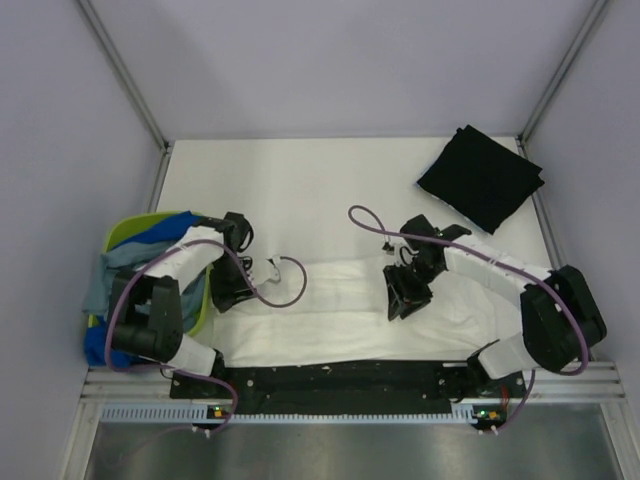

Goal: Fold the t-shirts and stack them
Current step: Fold the other side of the tshirt into a rectangle

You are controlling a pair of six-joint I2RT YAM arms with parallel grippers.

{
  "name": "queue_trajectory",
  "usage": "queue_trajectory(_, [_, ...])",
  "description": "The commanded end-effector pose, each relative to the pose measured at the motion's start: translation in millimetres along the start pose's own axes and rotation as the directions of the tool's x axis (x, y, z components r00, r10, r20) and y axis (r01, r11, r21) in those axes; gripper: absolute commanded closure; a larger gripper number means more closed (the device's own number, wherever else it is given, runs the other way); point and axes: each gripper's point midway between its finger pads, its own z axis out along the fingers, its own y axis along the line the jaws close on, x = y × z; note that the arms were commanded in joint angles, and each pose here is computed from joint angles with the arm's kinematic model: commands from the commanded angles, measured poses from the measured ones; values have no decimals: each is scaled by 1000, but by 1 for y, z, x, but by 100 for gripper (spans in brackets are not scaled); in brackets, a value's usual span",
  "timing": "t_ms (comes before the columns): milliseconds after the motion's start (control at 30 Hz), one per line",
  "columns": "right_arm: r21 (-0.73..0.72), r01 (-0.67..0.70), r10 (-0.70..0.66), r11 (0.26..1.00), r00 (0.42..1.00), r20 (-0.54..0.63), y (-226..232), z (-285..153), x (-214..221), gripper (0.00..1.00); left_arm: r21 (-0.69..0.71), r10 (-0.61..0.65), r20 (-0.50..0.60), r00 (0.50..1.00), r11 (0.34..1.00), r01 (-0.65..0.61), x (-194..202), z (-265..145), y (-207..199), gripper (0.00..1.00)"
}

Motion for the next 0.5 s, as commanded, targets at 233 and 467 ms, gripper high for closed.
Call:
queue_trajectory(233, [183,-360,139,915,706,694,-120,-144,-128,47,-112,-82,308,948,986,122,-64,-73,46,64])
queue_trajectory(467, [239,-492,201,837,683,702,-204,-123,-156,46,-213,-201,250,947,943,257,-60,-42,86,60])
